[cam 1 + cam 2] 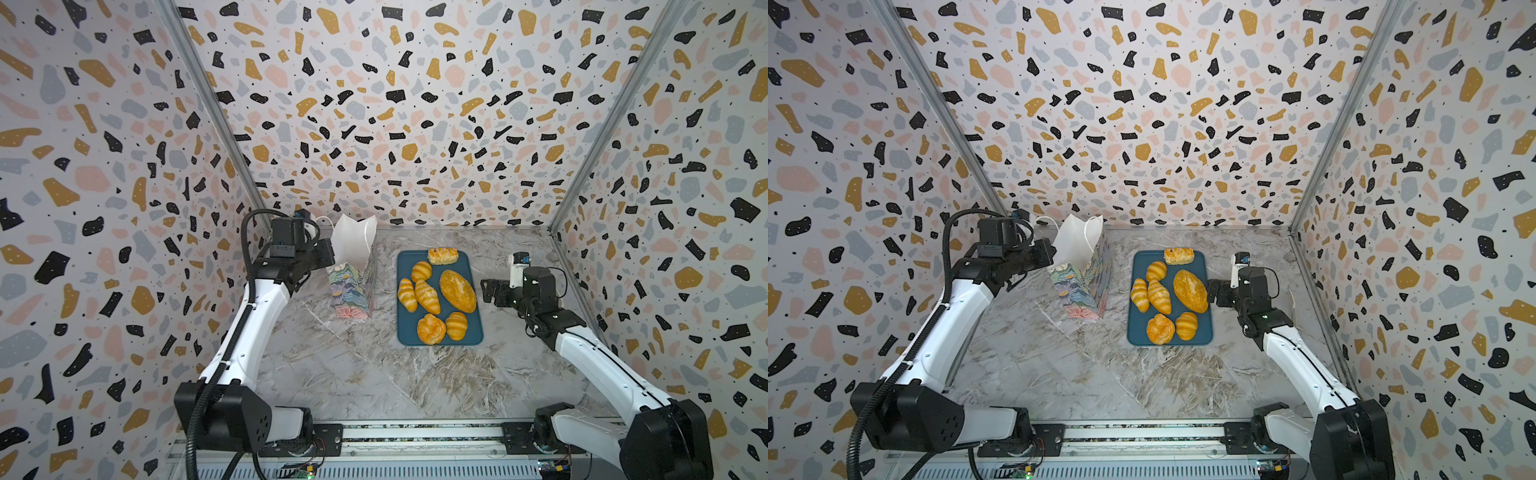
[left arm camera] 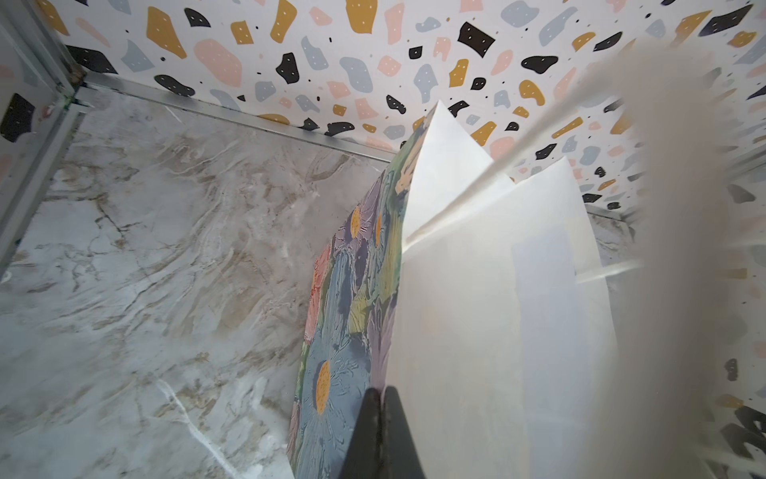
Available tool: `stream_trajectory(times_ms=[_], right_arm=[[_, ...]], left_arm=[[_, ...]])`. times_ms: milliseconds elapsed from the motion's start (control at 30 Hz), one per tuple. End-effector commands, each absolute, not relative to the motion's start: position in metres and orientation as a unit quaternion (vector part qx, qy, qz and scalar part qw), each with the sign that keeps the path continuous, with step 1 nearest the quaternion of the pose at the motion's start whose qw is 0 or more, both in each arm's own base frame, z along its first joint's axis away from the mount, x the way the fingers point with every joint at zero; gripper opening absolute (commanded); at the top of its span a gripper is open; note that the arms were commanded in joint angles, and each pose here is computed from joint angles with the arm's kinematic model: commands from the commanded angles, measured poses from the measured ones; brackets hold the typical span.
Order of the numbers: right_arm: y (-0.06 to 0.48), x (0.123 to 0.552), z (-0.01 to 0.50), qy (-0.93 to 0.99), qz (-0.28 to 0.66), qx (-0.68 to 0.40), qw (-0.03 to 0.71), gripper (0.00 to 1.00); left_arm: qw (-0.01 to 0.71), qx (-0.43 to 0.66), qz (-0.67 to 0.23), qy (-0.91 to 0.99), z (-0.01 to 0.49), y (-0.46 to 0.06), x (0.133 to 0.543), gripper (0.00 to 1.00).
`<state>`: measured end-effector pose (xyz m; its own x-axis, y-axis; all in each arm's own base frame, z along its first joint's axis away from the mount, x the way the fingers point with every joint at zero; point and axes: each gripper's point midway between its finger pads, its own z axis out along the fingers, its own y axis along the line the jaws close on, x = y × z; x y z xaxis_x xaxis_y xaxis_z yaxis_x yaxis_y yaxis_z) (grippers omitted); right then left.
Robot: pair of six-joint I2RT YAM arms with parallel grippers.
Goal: Pack bread into a paper bag
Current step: Pick up the paper bag from the top-left of the table, then place the paper bag at the top-center of the table.
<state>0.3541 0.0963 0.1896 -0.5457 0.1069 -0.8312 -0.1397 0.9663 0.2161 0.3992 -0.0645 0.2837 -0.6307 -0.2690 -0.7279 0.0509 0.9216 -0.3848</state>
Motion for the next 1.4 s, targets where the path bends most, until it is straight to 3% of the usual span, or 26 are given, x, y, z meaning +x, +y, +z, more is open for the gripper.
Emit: stream_trajectory(times_ms=[0, 667, 833, 1100, 1367], right_arm=[[0.1, 0.359, 0.209, 0.857, 0.14, -0.011, 0.495, 0.99], [0.102, 0.361, 0.205, 0.859, 0.138, -0.017, 0.493, 0.99], [0.102, 0.361, 0.204, 0.86, 0.137, -0.018, 0.492, 0.99], [0.1, 0.359, 0.204, 0.86, 0.133, -0.018, 0.493, 0.99], [0.098, 0.358, 0.204, 0.86, 0.128, -0.016, 0.493, 0.99]], left_arm=[[0.46, -0.057, -0.24, 0.853, 0.311, -0.077, 0.4, 0.0], [0.428, -0.087, -0.274, 0.857, 0.284, -0.083, 0.388, 0.0], [0.426, -0.094, -0.284, 0.854, 0.284, -0.084, 0.389, 0.26], [0.428, -0.097, -0.284, 0.853, 0.286, -0.084, 0.389, 0.48], [0.452, -0.089, -0.267, 0.846, 0.312, -0.079, 0.391, 0.8]])
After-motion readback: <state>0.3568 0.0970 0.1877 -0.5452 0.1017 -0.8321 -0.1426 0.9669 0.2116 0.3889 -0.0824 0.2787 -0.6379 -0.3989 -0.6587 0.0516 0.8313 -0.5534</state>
